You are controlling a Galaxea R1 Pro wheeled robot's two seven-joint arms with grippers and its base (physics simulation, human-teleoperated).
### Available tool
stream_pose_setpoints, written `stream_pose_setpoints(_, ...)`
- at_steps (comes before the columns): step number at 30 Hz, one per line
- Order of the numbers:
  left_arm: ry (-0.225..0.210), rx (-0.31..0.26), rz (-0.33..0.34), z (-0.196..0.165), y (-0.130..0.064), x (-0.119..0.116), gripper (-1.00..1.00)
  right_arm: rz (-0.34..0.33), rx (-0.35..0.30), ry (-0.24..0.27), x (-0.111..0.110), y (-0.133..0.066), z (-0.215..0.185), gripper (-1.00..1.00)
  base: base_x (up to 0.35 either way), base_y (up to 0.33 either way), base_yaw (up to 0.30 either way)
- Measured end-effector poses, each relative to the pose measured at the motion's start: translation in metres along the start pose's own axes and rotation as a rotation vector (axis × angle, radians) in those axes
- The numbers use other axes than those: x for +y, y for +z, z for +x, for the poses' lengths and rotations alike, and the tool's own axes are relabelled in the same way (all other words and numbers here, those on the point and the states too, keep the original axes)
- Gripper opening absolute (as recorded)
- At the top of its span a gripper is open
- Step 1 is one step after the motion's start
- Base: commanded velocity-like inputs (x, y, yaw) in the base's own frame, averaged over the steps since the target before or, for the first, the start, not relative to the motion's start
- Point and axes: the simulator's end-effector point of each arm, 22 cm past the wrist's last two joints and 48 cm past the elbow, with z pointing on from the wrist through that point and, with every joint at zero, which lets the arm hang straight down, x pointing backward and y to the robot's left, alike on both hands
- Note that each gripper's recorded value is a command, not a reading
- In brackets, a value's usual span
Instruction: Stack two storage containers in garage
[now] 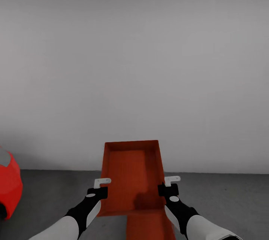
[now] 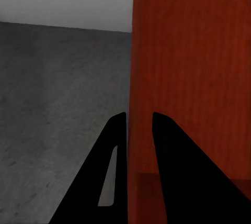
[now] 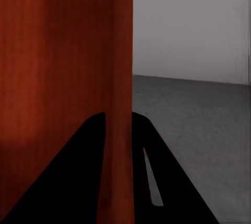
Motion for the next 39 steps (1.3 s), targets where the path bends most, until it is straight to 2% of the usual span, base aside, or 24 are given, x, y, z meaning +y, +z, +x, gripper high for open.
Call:
stream_pose_setpoints(14, 0.002, 0.003, 0.000, 0.0000, 0.0000, 0.0001, -1.00, 0.000, 0.003, 0.002, 0.0001, 0.0000, 0.0008, -1.00, 0.001, 0.000, -0.240)
stream_pose_setpoints(19, 0.003, 0.004, -0.001, 0.0001, -0.0003, 0.0002, -1.00, 0.000, 0.005, 0.002, 0.0002, -0.0002, 0.0010, -1.00, 0.071, 0.000, -0.056)
stream_pose_setpoints(39, 0.000, 0.004, -0.001, 0.0011, -0.0005, 0.0003, -1.00, -0.001, 0.004, -0.001, 0.0002, -0.0005, 0.0008, -1.00, 0.302, 0.000, -0.001)
